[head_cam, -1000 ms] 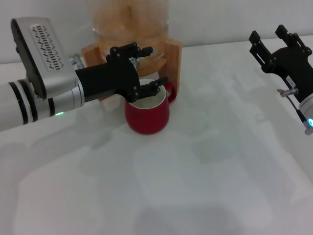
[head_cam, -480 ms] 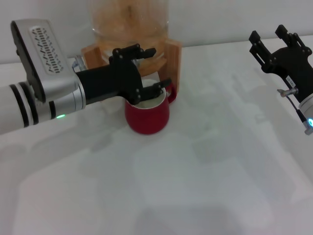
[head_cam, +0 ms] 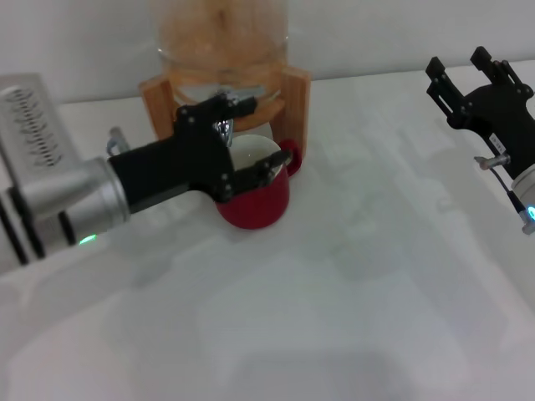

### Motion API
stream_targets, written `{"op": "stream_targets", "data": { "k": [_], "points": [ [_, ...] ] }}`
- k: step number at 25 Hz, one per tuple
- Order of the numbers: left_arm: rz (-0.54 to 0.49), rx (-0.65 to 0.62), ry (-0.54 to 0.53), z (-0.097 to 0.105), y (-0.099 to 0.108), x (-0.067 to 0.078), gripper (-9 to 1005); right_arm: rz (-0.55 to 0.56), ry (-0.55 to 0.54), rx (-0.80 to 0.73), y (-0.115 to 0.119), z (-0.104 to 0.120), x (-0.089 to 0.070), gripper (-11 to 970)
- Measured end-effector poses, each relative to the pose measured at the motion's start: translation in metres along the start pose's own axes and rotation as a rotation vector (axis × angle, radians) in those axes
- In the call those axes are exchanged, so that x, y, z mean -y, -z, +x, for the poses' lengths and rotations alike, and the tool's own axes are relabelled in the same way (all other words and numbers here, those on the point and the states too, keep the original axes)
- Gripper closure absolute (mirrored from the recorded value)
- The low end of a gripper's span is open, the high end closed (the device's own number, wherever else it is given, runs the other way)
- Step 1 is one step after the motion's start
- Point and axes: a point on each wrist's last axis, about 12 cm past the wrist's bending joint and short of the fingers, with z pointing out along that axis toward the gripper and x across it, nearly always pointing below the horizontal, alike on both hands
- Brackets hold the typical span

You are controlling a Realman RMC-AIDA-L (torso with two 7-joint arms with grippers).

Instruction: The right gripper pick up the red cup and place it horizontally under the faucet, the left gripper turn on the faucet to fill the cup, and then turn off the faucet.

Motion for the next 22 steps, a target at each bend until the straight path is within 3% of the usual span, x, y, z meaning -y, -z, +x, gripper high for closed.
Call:
{"op": "stream_targets", "data": {
  "k": [7,12,17,22],
  "points": [
    [-0.168,0.064,0.111,0.009,0.044,0.022,257,-0.009,-0.001,-0.011,0.004,0.003,-0.002,254],
    [-0.348,0.106,0.191,0.020,0.087,0.040,258,-0.015,-0.007,-0.015,0.009,0.004,-0.002,253],
    [-0.530,0.108,0.225,0.032,0.125,0.056,258,-0.018,-0.001,-0.012,0.012,0.004,-0.001,253],
    [-0.659,0.091,0.241,0.043,0.148,0.066,258,-0.013,0.010,-0.024,0.014,0.006,0.002,253]
  ]
}}
